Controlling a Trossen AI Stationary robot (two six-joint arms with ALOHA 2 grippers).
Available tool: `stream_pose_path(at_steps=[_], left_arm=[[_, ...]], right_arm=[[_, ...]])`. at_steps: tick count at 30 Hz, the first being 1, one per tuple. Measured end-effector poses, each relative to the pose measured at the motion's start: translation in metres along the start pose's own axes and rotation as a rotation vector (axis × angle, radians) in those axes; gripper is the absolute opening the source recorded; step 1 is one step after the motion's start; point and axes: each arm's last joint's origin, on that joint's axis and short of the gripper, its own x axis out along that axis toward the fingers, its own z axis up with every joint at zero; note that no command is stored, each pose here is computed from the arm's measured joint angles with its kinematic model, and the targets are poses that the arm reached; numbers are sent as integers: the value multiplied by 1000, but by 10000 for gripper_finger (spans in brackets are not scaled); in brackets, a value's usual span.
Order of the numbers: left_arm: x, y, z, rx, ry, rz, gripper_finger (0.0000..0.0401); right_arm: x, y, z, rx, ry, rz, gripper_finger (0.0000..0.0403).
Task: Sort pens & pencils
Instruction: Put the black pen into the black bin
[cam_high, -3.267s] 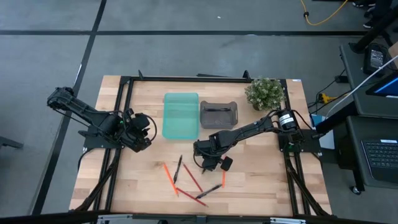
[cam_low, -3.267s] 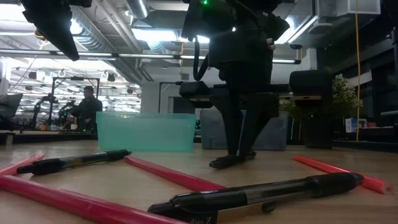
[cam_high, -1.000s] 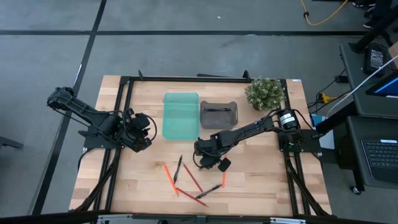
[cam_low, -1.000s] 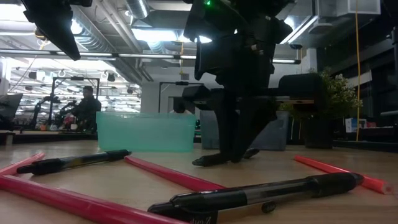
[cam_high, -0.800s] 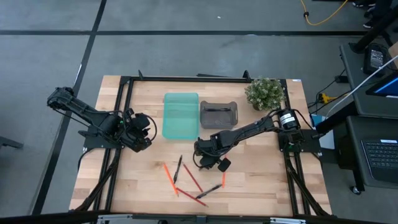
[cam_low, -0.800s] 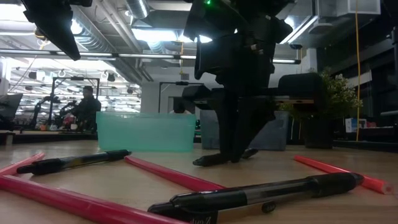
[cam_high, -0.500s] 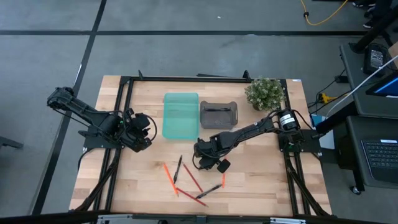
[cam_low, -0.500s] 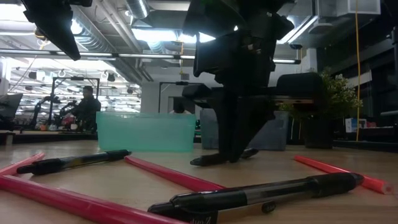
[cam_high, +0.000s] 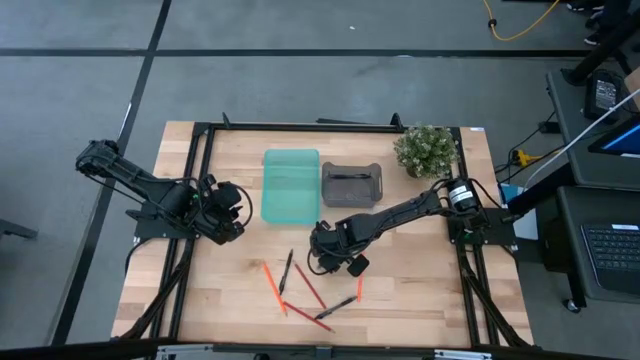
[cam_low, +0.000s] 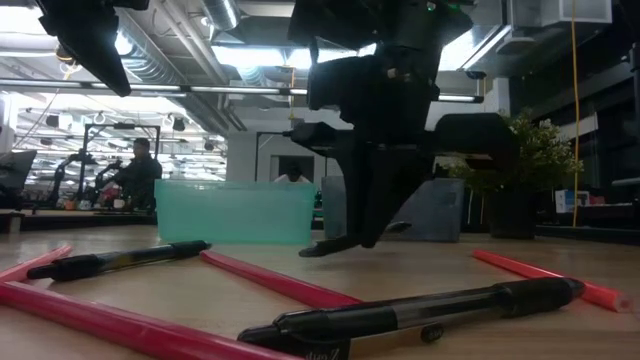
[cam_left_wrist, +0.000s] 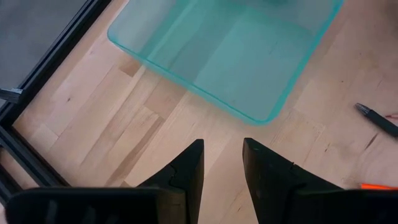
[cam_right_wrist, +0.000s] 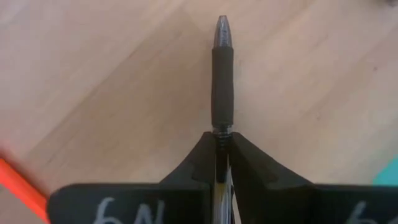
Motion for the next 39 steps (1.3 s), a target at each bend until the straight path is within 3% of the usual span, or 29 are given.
stream_pose_path(at_steps=[24, 39], left_arm=[[0, -2, 1, -15, -11, -17, 105], [6, -9, 1, 12, 9, 13, 105]], right_arm=[[-39, -3, 18, 93, 144, -122, 32], [-94, -30, -13, 252, 213, -290, 31]])
